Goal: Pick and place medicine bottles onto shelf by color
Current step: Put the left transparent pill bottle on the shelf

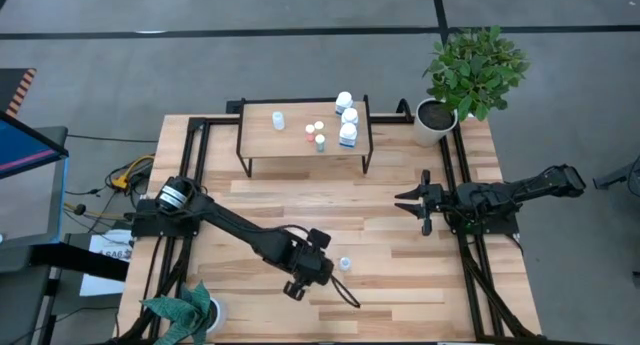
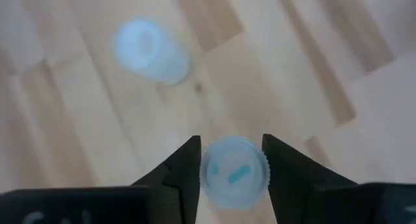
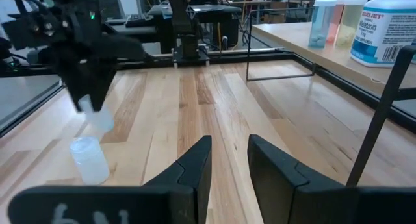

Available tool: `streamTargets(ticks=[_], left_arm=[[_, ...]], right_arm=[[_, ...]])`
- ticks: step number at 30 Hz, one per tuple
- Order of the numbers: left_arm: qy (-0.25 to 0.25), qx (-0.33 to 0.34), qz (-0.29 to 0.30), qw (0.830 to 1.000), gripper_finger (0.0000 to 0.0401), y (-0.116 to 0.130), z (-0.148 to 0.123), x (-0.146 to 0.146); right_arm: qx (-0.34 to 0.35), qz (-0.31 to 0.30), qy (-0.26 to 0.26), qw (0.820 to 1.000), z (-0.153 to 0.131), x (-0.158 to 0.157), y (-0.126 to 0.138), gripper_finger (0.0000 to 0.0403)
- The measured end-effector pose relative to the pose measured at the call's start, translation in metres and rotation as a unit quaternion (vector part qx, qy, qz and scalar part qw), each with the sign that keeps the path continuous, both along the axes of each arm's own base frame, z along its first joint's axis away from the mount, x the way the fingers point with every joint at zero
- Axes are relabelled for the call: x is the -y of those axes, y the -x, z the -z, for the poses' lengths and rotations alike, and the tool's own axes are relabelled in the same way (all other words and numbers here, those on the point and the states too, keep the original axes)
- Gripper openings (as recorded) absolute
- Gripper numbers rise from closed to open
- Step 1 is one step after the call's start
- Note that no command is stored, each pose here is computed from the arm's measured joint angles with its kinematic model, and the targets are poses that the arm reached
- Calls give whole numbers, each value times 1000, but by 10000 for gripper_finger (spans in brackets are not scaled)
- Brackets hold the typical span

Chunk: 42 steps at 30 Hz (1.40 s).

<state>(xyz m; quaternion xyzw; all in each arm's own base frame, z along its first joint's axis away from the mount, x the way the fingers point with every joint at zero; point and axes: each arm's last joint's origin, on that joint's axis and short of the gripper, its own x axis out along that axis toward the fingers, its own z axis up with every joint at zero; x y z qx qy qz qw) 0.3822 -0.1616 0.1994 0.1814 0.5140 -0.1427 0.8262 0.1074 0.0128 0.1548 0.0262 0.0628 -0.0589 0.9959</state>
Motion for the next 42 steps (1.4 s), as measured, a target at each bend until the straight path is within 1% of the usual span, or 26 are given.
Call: streamTargets(ticks=[2, 4, 6, 10, 12, 15, 19, 23, 27, 31, 34, 36, 38, 42], left_arm=[[-19, -15, 4, 1000, 132, -1, -9, -5], [-33, -30, 10, 999, 140, -2, -20, -11], [-44, -45, 16, 998, 135, -2, -29, -17], [-61, -81, 16, 995, 109, 0, -44, -31], [-63, -90, 9, 994, 107, 2, -53, -41], [-60, -83, -5, 995, 108, 8, -72, -58], [-54, -42, -21, 997, 131, 25, -110, -83], [-60, 9, -58, 996, 127, 52, -153, -115], [-59, 61, -114, 990, 112, 83, -189, -152], [-62, 104, -182, 976, 118, 112, -214, -193], [-63, 116, -246, 960, 128, 128, -222, -223], [-54, 115, -278, 952, 128, 136, -223, -240], [-33, 111, -298, 948, 124, 141, -220, -256], [4, 98, -335, 937, 114, 146, -203, -284]], right_arm=[[0, 0, 0, 1000, 0, 0, 0, 123], [0, 0, 0, 1000, 0, 0, 0, 123], [0, 0, 0, 1000, 0, 0, 0, 123], [0, 0, 0, 1000, 0, 0, 0, 123], [0, 0, 0, 1000, 0, 0, 0, 123], [0, 0, 0, 1000, 0, 0, 0, 123], [0, 0, 0, 1000, 0, 0, 0, 123], [-1, 0, 0, 1000, 0, 0, 0, 123], [-1, 0, 0, 1000, 0, 0, 0, 123], [-1, 0, 0, 1000, 0, 0, 0, 123], [0, 0, 0, 1000, 0, 0, 0, 123], [-1, 0, 0, 1000, 0, 0, 0, 123], [-1, 0, 0, 1000, 0, 0, 0, 123], [-1, 0, 0, 1000, 0, 0, 0, 123]])
